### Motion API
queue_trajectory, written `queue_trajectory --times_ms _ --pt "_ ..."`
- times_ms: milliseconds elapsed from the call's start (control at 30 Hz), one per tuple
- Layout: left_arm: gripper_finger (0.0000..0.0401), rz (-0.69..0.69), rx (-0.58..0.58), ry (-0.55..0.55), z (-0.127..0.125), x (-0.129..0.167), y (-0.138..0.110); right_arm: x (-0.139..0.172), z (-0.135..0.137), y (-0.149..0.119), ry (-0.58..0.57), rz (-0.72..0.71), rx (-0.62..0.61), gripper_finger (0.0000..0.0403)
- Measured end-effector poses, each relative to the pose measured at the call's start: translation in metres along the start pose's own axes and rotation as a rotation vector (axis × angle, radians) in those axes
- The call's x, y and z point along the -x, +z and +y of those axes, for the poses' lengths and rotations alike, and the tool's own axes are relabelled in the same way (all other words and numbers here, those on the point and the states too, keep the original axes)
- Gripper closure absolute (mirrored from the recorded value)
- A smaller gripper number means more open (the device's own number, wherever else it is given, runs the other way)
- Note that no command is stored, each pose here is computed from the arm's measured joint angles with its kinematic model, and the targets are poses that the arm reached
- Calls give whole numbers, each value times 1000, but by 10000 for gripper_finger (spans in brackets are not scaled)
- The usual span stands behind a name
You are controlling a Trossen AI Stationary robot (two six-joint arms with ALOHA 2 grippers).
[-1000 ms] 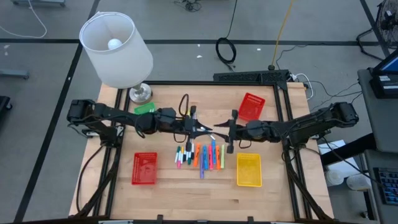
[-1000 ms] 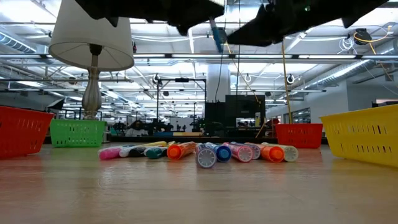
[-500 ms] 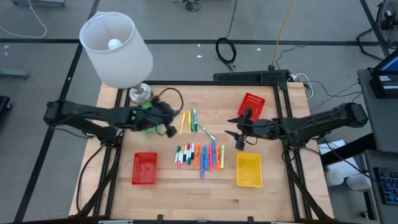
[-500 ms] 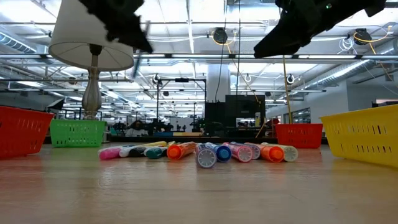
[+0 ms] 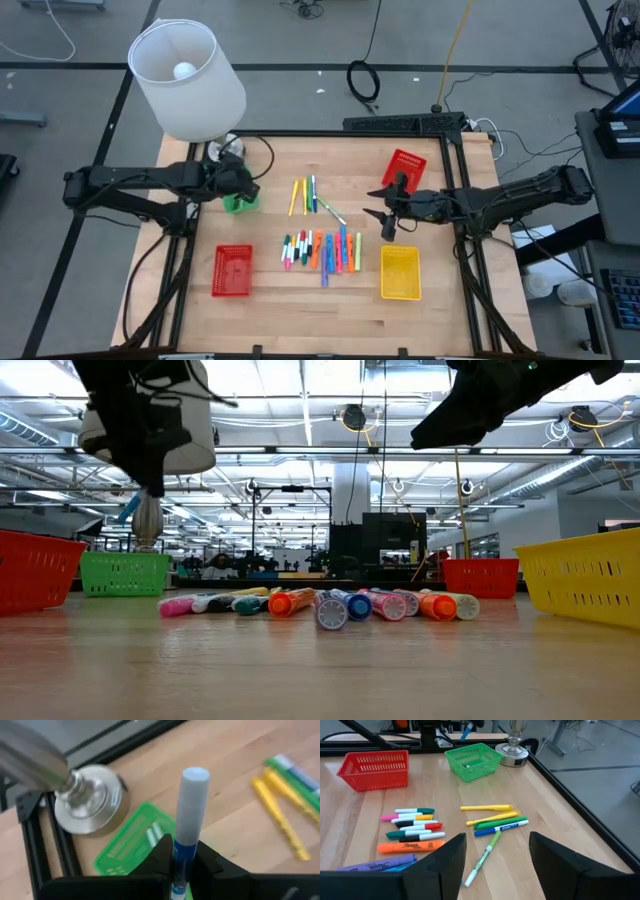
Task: Pick & Place Markers
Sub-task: Put the blue marker pen into the green basket, then put the right green marker pen into the green basket
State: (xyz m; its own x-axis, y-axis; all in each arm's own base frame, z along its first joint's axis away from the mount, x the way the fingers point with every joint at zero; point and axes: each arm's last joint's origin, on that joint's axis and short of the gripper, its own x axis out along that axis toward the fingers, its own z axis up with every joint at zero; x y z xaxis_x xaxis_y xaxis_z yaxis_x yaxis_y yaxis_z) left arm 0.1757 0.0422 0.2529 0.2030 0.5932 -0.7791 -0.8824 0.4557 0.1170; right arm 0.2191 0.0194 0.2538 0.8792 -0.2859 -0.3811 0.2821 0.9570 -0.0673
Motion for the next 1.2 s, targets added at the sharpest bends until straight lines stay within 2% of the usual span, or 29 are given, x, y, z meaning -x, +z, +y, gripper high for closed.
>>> queue_trajectory --times_ms 133,300,500,867,1067,1200 --pt "370 80 30 9 4 -20 -7 0 0 0 1 -3 -1 199" --pt "370 186 99 -47 10 -41 -17 0 0 0 0 -3 -1 200" --pt "369 198 104 -61 14 -53 -22 0 0 0 0 -3 -1 200" --pt "264 204 76 -68 14 -53 -22 0 0 0 1 -3 -1 199" --pt "239 169 11 -107 13 -46 -14 0 0 0 1 -3 -1 200" --pt "237 -13 -77 -246 3 -30 2 0 0 0 1 -2 -1 198"
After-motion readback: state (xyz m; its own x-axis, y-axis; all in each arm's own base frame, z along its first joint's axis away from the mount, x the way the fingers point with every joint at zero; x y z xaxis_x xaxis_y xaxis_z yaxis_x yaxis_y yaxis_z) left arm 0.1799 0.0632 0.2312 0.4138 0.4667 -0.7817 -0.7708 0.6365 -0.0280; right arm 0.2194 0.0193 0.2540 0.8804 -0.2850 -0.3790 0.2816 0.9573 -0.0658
